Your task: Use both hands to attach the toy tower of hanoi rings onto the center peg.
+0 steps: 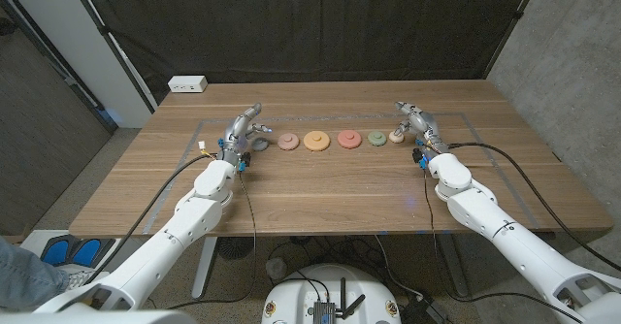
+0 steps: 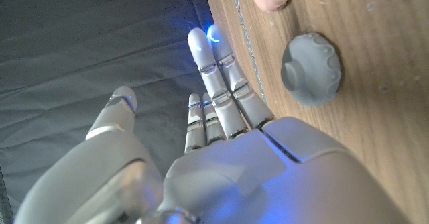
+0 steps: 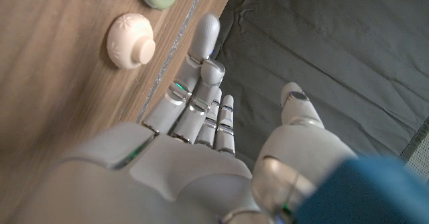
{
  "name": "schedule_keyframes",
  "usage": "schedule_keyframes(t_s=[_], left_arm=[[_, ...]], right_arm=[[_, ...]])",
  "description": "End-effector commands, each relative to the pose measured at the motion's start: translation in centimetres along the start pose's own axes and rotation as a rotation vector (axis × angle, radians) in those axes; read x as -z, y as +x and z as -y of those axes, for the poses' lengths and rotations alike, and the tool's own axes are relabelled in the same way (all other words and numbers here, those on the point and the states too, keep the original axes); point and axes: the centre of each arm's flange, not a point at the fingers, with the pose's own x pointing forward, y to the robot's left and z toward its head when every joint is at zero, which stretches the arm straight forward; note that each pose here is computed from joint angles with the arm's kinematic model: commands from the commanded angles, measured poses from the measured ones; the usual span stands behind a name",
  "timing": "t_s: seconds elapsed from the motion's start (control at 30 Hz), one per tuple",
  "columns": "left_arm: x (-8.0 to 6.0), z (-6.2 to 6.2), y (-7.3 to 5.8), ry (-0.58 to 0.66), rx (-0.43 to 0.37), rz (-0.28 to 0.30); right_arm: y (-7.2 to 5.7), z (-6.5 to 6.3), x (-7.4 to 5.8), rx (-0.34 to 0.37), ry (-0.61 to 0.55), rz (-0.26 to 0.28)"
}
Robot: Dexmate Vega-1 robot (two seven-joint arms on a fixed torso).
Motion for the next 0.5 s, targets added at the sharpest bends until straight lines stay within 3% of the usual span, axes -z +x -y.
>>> schedule_keyframes(t_s=[0.03,0.5], left_arm=[[-0.7,-0.1,0.2,0.077,-0.001,0.012],[-2.3,-0.5,0.0,0.297,-0.054,0.057]], right_arm=[[-0.4,0.2,-0.8,0.040,-0.113,0.001],[-1.1,-0.3,-2.3,0.089,-0.320,0.023]])
